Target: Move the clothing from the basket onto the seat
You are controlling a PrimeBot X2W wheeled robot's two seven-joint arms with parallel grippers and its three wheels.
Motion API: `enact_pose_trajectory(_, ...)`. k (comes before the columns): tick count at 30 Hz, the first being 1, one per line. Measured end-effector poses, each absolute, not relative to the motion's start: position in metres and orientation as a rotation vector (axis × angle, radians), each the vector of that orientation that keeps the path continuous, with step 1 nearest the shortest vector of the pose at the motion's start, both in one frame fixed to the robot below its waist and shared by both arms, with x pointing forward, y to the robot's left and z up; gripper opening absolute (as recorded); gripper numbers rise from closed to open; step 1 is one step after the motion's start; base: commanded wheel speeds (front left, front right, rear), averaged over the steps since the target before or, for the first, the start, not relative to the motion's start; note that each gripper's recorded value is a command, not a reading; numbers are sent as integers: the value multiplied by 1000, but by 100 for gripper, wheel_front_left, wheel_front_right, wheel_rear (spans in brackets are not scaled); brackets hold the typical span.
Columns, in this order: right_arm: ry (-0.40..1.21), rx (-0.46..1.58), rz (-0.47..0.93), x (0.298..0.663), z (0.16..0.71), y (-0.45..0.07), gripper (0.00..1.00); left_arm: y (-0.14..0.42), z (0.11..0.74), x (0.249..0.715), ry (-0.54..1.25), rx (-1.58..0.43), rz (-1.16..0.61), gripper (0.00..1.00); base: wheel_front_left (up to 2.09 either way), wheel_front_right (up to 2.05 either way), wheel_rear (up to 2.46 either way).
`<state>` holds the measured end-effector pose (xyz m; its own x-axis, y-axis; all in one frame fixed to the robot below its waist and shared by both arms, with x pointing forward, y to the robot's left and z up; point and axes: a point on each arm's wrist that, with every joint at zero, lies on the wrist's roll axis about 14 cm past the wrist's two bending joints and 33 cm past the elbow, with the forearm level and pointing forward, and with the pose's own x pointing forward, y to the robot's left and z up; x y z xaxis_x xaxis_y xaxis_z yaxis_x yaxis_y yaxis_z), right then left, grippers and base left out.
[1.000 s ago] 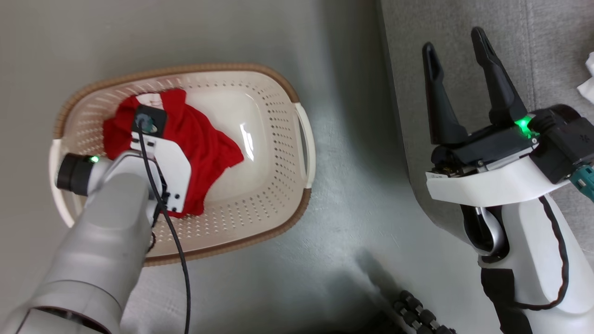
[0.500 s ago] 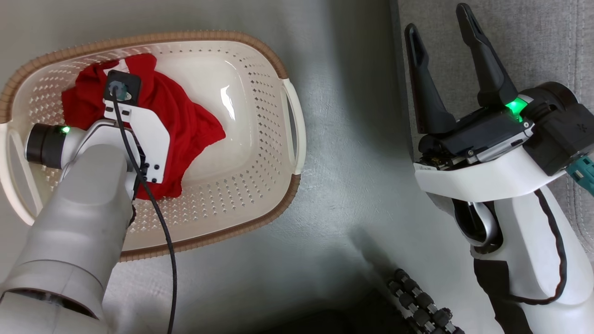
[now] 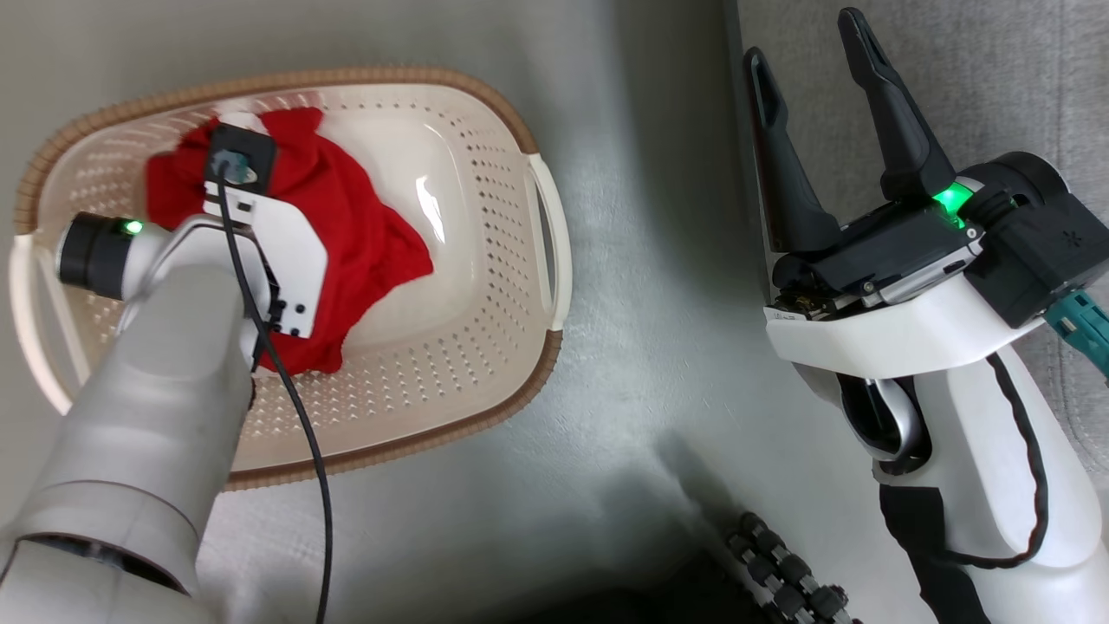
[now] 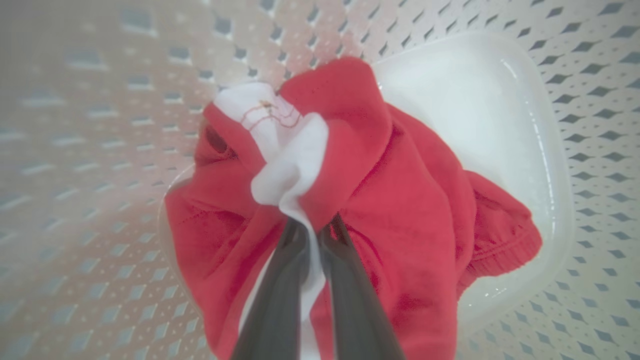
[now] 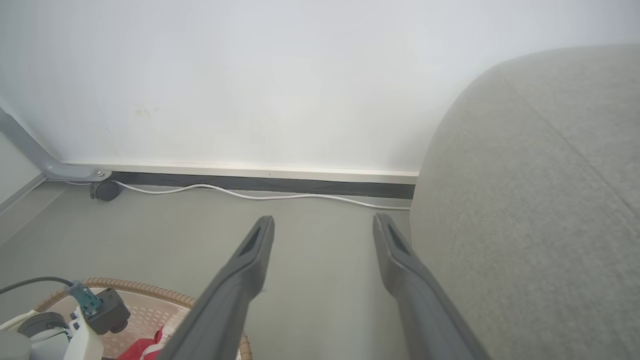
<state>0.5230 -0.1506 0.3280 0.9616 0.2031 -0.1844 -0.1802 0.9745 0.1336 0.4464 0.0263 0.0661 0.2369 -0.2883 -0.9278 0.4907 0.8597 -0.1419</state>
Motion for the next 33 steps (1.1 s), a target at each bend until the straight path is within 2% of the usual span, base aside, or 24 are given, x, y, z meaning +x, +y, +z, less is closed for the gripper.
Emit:
enact_pose_trajectory(11, 108, 123, 190, 521, 382, -149, 100, 6, 134, 432, 1071, 104, -651, 0, 0, 0, 0)
enact_pose_trajectory(26, 11, 152, 161, 466, 460, -149, 100, 4, 254, 397, 787, 28, -677, 0, 0, 0, 0)
enact_pose_trajectory(27, -45, 162, 170, 444, 489, -144, 100, -2, 316, 403, 603, -17, -691, 0, 0, 0, 0)
enact_pose_trajectory(33, -100, 167, 190, 427, 513, -137, 100, 17, 367, 408, 440, -47, -657, 0, 0, 0, 0)
